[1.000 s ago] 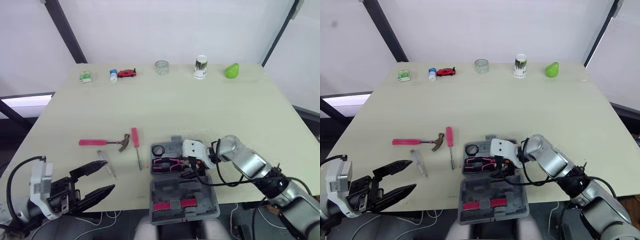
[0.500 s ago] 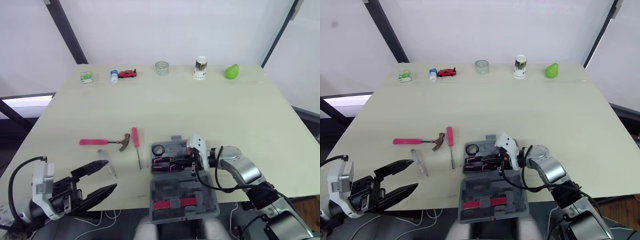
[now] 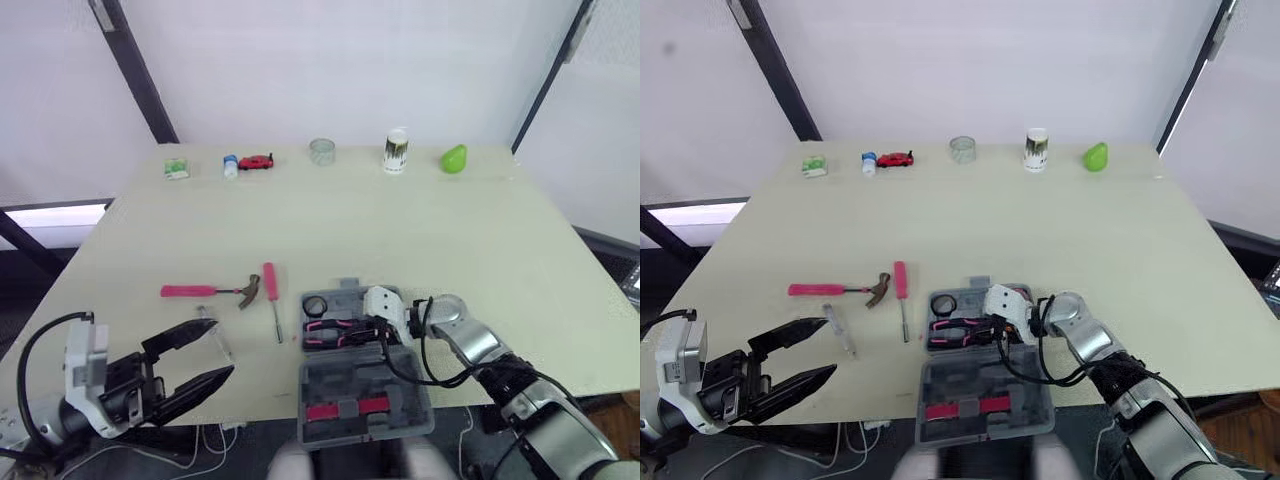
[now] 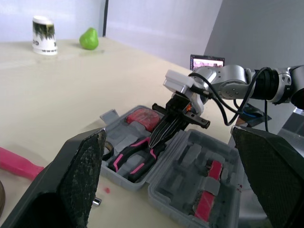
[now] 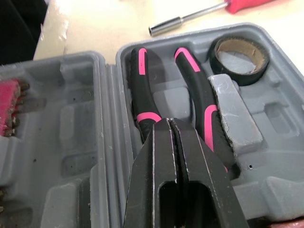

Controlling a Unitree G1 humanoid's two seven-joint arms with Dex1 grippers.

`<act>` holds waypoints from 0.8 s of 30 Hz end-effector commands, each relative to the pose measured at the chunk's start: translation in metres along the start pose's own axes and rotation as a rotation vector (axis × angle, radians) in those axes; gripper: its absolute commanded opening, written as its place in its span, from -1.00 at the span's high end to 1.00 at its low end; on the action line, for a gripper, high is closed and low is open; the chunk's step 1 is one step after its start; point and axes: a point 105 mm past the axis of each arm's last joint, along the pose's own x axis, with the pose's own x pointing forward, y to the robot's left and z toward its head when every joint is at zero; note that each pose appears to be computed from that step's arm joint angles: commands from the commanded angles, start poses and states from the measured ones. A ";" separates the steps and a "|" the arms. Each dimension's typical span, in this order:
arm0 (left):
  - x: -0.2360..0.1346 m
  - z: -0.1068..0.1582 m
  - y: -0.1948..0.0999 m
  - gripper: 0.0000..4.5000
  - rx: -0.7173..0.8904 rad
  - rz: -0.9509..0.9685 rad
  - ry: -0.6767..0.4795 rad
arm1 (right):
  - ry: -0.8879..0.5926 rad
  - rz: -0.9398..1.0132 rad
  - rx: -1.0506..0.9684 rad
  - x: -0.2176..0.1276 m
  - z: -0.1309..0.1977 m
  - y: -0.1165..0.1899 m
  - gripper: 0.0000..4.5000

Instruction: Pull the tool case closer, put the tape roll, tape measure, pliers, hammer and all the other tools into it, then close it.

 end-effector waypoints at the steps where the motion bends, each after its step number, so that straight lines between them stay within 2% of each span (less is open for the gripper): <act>1: 0.001 0.002 0.000 -1.00 0.009 0.003 -0.001 | 0.336 0.016 0.158 -0.011 -0.092 0.023 0.99; 6: 0.004 -0.006 0.000 -1.00 -0.012 0.024 0.004 | 0.274 -0.013 0.117 -0.014 -0.076 0.015 0.99; 9: 0.007 -0.011 0.004 -1.00 -0.022 0.053 0.008 | 0.306 -0.014 0.034 -0.019 -0.072 0.011 0.99; 16: 0.011 -0.014 0.006 -1.00 -0.028 0.057 0.007 | 0.425 0.001 0.036 -0.025 -0.094 0.020 0.99; 17: 0.012 -0.014 0.007 -1.00 -0.027 0.057 0.009 | 0.400 -0.006 0.047 -0.023 -0.090 0.019 0.99; 20: 0.011 -0.017 0.010 -1.00 -0.014 0.082 0.026 | 0.141 -0.098 0.153 -0.015 -0.048 0.008 0.99; 24: 0.010 -0.020 0.016 -1.00 -0.013 0.140 0.027 | -0.112 -0.199 0.176 -0.029 -0.001 -0.006 0.99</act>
